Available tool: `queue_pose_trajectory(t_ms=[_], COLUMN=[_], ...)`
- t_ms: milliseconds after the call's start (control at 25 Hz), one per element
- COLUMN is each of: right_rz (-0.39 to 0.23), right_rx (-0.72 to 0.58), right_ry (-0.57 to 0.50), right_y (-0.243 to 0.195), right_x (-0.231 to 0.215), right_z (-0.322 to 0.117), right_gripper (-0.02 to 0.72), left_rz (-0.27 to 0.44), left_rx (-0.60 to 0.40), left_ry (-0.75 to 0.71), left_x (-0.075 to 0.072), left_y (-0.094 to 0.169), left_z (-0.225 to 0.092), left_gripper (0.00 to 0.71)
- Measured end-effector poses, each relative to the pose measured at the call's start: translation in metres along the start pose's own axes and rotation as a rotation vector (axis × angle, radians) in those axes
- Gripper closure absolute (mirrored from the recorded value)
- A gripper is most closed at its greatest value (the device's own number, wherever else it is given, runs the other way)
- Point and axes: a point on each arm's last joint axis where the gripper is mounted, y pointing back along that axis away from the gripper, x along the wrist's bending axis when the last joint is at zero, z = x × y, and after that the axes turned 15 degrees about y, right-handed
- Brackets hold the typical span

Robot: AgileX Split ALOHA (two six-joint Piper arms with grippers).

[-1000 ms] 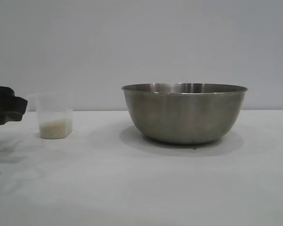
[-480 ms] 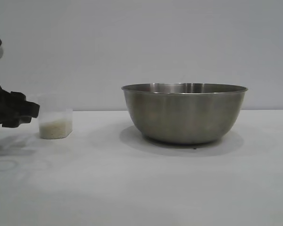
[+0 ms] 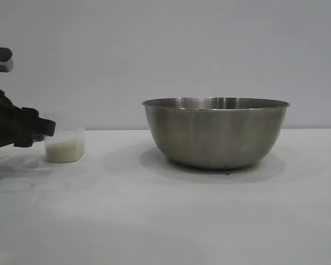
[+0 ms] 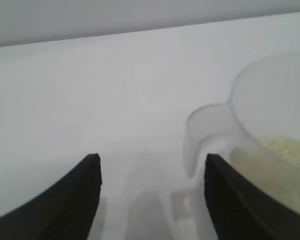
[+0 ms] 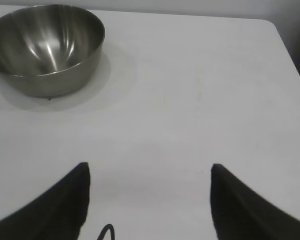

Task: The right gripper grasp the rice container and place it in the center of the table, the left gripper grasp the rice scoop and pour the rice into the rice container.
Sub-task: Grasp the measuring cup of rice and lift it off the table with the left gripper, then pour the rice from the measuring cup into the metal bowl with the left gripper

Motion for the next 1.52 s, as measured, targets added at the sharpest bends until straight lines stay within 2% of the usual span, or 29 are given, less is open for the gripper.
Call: queue_pose_trajectory(t_ms=[200, 280, 400, 520, 800, 920, 1080, 1200, 1320, 1520], right_rz=[0.000, 0.000, 0.000, 0.000, 0.000, 0.000, 0.000, 0.000, 0.000, 0.000], right_rx=[0.000, 0.000, 0.000, 0.000, 0.000, 0.000, 0.000, 0.000, 0.000, 0.000], right_ry=[0.000, 0.000, 0.000, 0.000, 0.000, 0.000, -0.001, -0.001, -0.001, -0.001], right_y=[0.000, 0.000, 0.000, 0.000, 0.000, 0.000, 0.000, 0.000, 0.000, 0.000], right_x=[0.000, 0.000, 0.000, 0.000, 0.000, 0.000, 0.000, 0.000, 0.000, 0.000], right_z=[0.000, 0.000, 0.000, 0.000, 0.000, 0.000, 0.000, 0.000, 0.000, 0.000], right_gripper=[0.226, 0.226, 0.226, 0.226, 0.226, 0.226, 0.226, 0.226, 0.226, 0.226], left_rz=[-0.009, -0.022, -0.065, -0.108, -0.228, -0.297, -0.449, -0.538, -0.615, -0.725], left_rx=[-0.037, -0.035, -0.037, -0.046, -0.075, -0.168, -0.316, -0.378, -0.404, -0.429], left_ry=[-0.004, -0.014, -0.036, -0.055, -0.114, -0.184, -0.337, -0.450, -0.618, -1.017], left_x=[-0.003, 0.000, 0.001, -0.003, -0.018, -0.031, -0.057, -0.077, -0.102, -0.149], left_y=[-0.012, -0.017, -0.022, -0.025, -0.026, -0.026, -0.026, -0.030, -0.037, -0.034], left_z=[0.006, 0.005, 0.007, 0.010, 0.024, 0.052, 0.093, 0.121, 0.138, 0.142], left_gripper=[0.282, 0.370, 0.608, 0.710, 0.710, 0.710, 0.710, 0.710, 0.710, 0.710])
